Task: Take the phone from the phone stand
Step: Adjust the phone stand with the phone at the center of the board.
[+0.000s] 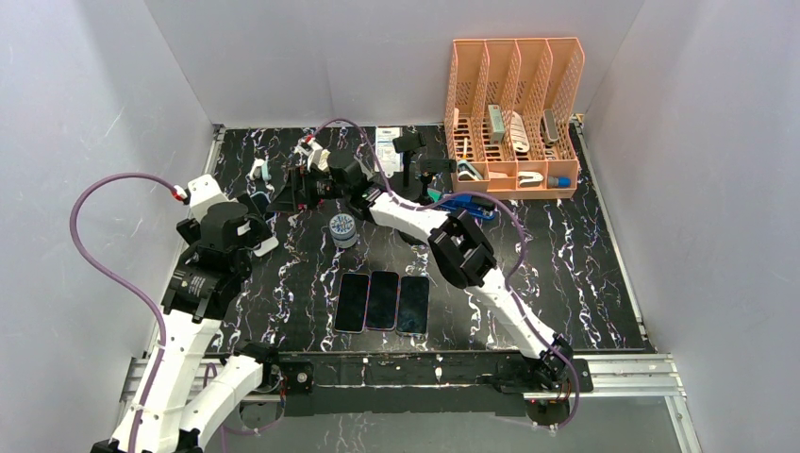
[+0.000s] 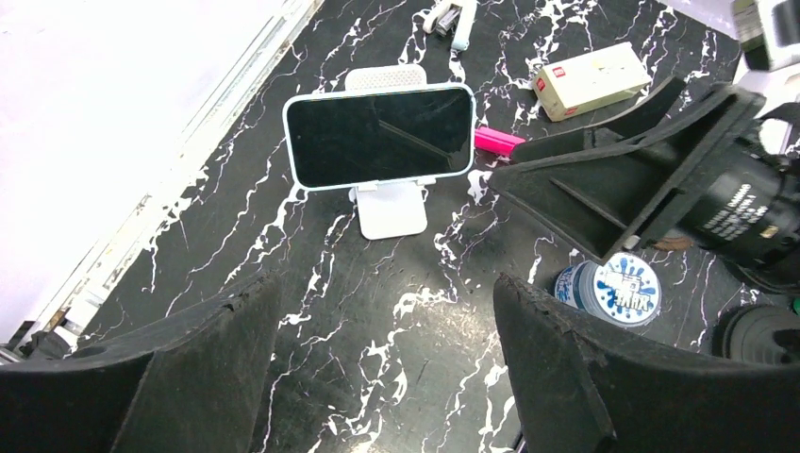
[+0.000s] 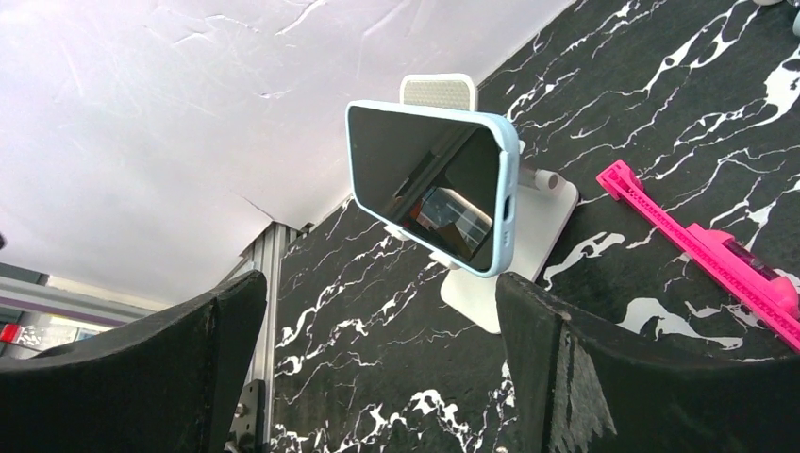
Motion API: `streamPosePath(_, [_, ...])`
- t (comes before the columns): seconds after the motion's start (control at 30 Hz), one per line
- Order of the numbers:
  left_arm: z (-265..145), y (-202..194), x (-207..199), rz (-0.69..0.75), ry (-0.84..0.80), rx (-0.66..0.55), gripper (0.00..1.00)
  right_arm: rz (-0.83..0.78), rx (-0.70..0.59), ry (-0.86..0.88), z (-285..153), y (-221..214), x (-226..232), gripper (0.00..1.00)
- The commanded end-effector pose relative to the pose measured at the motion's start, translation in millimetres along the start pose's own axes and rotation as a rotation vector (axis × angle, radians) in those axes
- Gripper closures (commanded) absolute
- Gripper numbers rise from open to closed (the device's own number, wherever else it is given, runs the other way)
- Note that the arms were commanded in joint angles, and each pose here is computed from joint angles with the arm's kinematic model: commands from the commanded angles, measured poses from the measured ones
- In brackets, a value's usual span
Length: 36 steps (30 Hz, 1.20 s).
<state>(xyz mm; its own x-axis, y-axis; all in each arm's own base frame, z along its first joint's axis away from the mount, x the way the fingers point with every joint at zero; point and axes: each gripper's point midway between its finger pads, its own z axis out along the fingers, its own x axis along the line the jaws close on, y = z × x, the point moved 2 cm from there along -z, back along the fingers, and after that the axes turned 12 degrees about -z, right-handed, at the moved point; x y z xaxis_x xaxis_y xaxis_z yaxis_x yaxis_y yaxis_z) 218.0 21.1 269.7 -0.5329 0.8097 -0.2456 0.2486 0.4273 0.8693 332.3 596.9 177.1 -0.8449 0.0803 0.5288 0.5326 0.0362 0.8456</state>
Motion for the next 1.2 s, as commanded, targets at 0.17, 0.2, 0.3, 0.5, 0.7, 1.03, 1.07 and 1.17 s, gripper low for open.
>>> streamPosePath(0.17, [-3.8,4.7,0.8,-0.028,0.011,-0.023,0.21,-0.022,-0.133,0.034,10.7,28.5,-1.0,0.01])
streamPosePath(0.2, [-3.1,4.0,1.4,-0.027,0.015,-0.024,0.21,-0.019,-0.138,0.031,11.4,27.8,-2.9,0.01])
streamPosePath(0.3, [-1.1,1.6,3.7,-0.019,0.027,-0.025,0.2,-0.03,-0.147,0.044,13.1,28.2,2.1,0.01])
streamPosePath(0.5, [-0.4,4.7,0.4,-0.035,0.029,-0.028,0.2,-0.104,-0.189,0.038,-1.3,56.6,37.6,0.01])
streamPosePath(0.7, [-9.8,26.2,-18.5,-0.091,-0.037,-0.032,0.21,-0.151,-0.158,0.05,-23.4,63.7,82.6,0.02])
streamPosePath(1.03, [-10.2,48.8,-38.8,0.025,-0.035,0.018,0.2,-0.179,-0.072,-0.034,-101.8,16.3,148.3,0.04])
streamPosePath(1.07, [-7.4,47.6,-40.8,0.042,-0.029,0.03,0.2,-0.176,-0.067,-0.05,-114.3,8.7,150.0,0.04])
streamPosePath(1.17, [4.3,42.3,-41.6,0.104,0.015,0.05,0.19,-0.163,-0.031,-0.089,-153.6,-20.6,157.4,0.04])
